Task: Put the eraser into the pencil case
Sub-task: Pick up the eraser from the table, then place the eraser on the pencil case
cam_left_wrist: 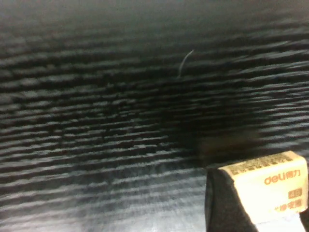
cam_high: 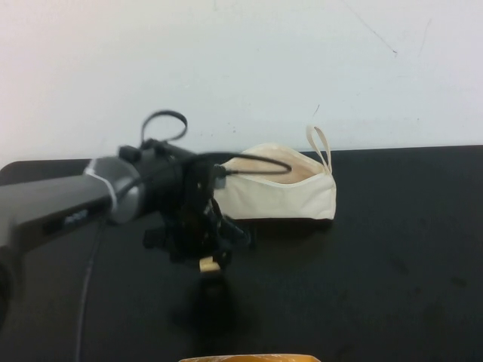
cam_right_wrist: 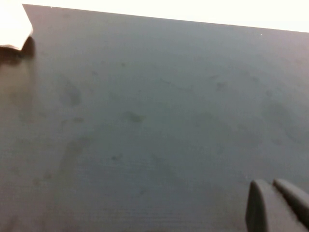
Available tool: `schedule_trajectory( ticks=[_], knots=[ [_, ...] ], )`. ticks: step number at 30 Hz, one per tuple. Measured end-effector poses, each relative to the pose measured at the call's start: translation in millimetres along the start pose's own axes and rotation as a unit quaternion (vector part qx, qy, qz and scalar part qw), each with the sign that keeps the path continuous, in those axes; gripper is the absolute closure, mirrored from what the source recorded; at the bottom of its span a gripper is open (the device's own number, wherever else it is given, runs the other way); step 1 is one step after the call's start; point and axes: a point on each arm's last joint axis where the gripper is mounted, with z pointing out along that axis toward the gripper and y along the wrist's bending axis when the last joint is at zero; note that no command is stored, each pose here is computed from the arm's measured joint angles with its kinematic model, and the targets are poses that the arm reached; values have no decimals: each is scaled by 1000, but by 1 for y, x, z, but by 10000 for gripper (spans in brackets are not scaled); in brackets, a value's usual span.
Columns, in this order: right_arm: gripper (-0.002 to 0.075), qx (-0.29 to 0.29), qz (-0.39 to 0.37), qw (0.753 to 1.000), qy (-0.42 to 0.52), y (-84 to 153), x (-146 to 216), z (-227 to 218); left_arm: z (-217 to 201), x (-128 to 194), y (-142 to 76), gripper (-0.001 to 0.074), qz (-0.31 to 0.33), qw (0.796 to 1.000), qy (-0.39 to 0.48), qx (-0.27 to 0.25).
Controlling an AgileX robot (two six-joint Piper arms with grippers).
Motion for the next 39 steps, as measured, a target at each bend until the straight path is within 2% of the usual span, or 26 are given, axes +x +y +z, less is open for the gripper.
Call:
schedule_trajectory(
  ticks=[6, 9, 12, 18, 26, 30, 36, 39],
  knots=[
    [727, 0, 0, 1000, 0, 0, 0, 0, -72, -10, -5, 446, 57, 992, -103, 50],
    [727, 0, 0, 1000, 0, 0, 0, 0, -101, -18, -11, 446, 76, 976, -185, 91],
    [727, 0, 0, 1000, 0, 0, 0, 0, -113, -28, -17, 446, 83, 955, -258, 121],
    [727, 0, 0, 1000, 0, 0, 0, 0, -94, -40, -26, 446, 85, 937, -310, 140],
    [727, 0, 0, 1000, 0, 0, 0, 0, -47, -48, -36, 446, 98, 941, -295, 133],
    [727, 0, 0, 1000, 0, 0, 0, 0, -40, -51, -40, 440, 109, 941, -293, 130],
    [727, 0, 0, 1000, 0, 0, 0, 0, -46, -53, -42, 248, 110, 939, -297, 133],
    [727, 0, 0, 1000, 0, 0, 0, 0, -56, -52, -40, 250, 111, 941, -291, 130]
  ],
)
